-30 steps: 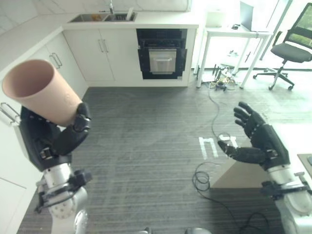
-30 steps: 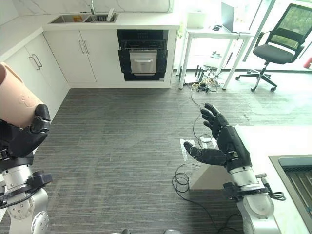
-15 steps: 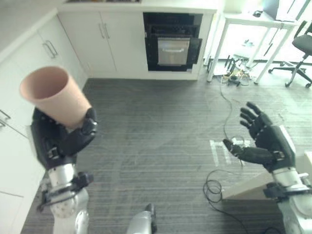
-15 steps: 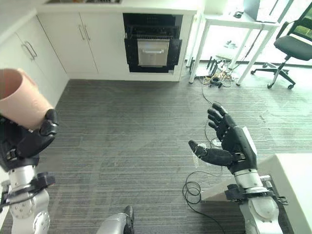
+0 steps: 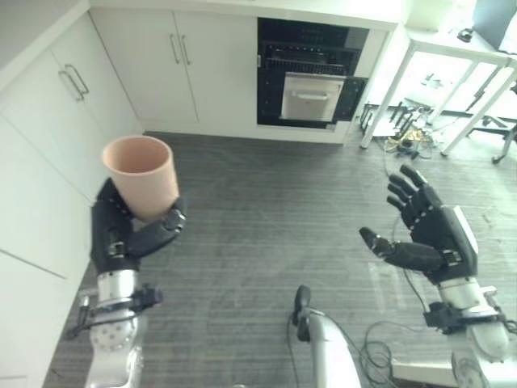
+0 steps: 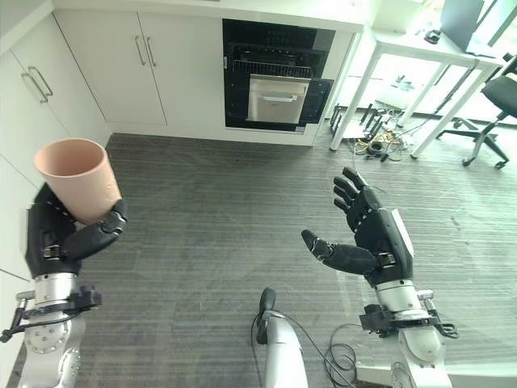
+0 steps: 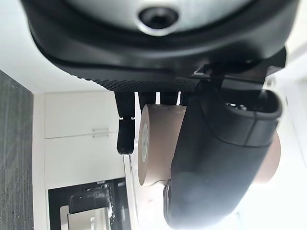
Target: Place the dishes in the dishwasher.
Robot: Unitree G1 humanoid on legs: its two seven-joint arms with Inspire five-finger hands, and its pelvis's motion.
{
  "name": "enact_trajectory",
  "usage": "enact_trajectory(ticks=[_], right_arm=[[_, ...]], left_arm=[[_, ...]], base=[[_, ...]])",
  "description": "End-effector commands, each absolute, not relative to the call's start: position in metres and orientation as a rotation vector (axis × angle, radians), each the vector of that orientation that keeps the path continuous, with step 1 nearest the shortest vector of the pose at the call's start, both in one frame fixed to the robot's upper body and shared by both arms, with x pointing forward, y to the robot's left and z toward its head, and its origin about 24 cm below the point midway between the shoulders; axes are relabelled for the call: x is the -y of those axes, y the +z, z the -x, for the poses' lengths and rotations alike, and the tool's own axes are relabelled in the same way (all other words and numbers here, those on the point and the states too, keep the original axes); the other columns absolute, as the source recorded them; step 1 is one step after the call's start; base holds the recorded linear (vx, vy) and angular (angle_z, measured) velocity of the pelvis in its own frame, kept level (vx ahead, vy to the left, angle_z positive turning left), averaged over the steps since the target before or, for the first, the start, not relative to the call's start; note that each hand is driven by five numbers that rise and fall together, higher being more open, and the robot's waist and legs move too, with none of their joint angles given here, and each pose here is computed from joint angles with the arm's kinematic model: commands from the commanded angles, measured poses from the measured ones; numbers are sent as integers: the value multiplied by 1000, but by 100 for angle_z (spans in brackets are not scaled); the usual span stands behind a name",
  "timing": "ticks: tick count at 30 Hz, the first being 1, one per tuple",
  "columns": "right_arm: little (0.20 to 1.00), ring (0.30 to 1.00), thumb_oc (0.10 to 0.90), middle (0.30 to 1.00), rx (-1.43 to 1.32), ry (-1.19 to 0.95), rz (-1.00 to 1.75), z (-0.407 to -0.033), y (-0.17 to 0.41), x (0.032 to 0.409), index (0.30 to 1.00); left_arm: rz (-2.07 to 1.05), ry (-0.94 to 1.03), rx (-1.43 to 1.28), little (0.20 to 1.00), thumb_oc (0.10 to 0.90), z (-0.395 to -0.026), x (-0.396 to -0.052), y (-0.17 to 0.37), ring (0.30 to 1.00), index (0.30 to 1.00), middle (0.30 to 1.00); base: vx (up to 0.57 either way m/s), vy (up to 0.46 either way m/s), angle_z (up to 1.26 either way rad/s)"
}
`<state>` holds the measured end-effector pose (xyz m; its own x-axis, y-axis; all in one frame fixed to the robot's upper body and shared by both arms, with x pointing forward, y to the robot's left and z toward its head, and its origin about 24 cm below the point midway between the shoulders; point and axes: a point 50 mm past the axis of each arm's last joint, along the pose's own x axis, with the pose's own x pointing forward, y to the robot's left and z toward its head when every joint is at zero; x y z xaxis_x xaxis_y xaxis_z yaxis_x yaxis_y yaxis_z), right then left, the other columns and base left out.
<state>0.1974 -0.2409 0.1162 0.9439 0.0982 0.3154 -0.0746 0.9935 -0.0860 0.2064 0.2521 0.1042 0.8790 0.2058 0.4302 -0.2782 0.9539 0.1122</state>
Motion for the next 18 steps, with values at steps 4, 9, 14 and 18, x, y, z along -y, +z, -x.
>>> enact_trajectory(ticks=[4,9,14,18], right_arm=[[900,900,800,900,599,88,100,-205,170,246,900],[900,900,800,900,577,83,125,-204,166,253,900],[900,900,800,900,580,114,113,-208,165,244,900],[900,900,800,900,566,139,115,-207,163,237,900]], left_arm=[[-220,181,790,300,400,-199,-239,173,300,300,300],[-206,169,778,300,400,-200,-233,164,300,300,300],[-232,167,761,300,400,-194,-237,157,300,300,300],[-225,199,756,300,400,-191,-238,153,300,300,300]], base=[[473,-267,-36],[379,-340,-61],[416,31,-92],[428,121,-119]])
